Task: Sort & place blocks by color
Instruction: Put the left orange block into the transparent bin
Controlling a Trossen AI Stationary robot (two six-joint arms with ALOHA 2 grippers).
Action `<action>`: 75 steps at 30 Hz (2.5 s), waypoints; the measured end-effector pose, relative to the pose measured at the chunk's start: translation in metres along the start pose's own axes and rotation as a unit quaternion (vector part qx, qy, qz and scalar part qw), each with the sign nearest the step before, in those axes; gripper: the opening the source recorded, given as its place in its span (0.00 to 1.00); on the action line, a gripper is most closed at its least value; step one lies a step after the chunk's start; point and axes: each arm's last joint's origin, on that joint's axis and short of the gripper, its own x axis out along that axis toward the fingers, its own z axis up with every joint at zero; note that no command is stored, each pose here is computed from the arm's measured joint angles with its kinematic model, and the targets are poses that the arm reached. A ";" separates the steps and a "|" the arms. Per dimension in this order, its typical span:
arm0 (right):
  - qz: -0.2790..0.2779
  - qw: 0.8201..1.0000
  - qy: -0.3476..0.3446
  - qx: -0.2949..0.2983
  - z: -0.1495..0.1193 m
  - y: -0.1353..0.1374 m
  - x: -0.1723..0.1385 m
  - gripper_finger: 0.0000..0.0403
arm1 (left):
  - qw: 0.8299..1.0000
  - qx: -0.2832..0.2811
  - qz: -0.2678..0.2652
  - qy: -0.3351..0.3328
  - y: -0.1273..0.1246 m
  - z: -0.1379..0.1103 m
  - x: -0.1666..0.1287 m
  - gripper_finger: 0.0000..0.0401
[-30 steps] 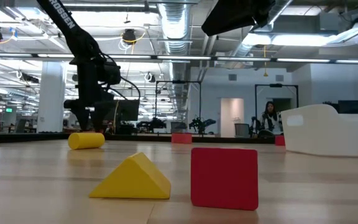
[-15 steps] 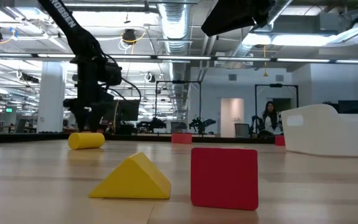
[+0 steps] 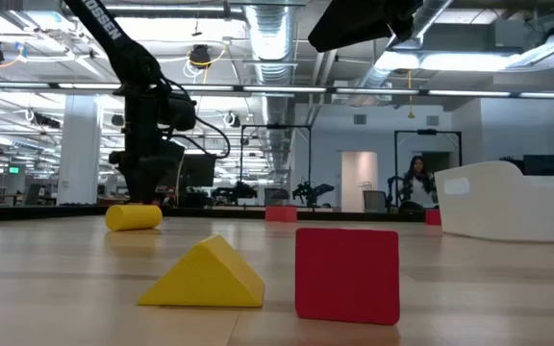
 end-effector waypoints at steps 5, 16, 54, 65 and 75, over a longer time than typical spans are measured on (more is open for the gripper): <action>0.000 1.000 0.000 0.000 0.000 0.000 0.000 0.29 | 1.000 -0.021 -0.019 -0.001 0.004 0.000 0.001 0.65; 0.000 1.000 0.000 0.000 0.000 0.000 0.000 0.29 | 0.998 -0.010 -0.065 -0.005 -0.010 0.001 -0.001 0.65; 0.023 0.999 -0.024 -0.010 0.003 0.010 -0.008 0.29 | 0.997 0.057 -0.050 0.002 -0.081 -0.025 0.010 0.57; 0.037 0.999 -0.030 -0.011 0.005 0.012 -0.009 0.29 | 0.996 0.034 -0.076 -0.022 -0.083 -0.020 0.010 0.30; 0.037 0.999 -0.030 -0.016 0.005 0.012 -0.009 0.29 | 0.997 0.042 -0.058 -0.019 -0.085 -0.022 0.010 0.73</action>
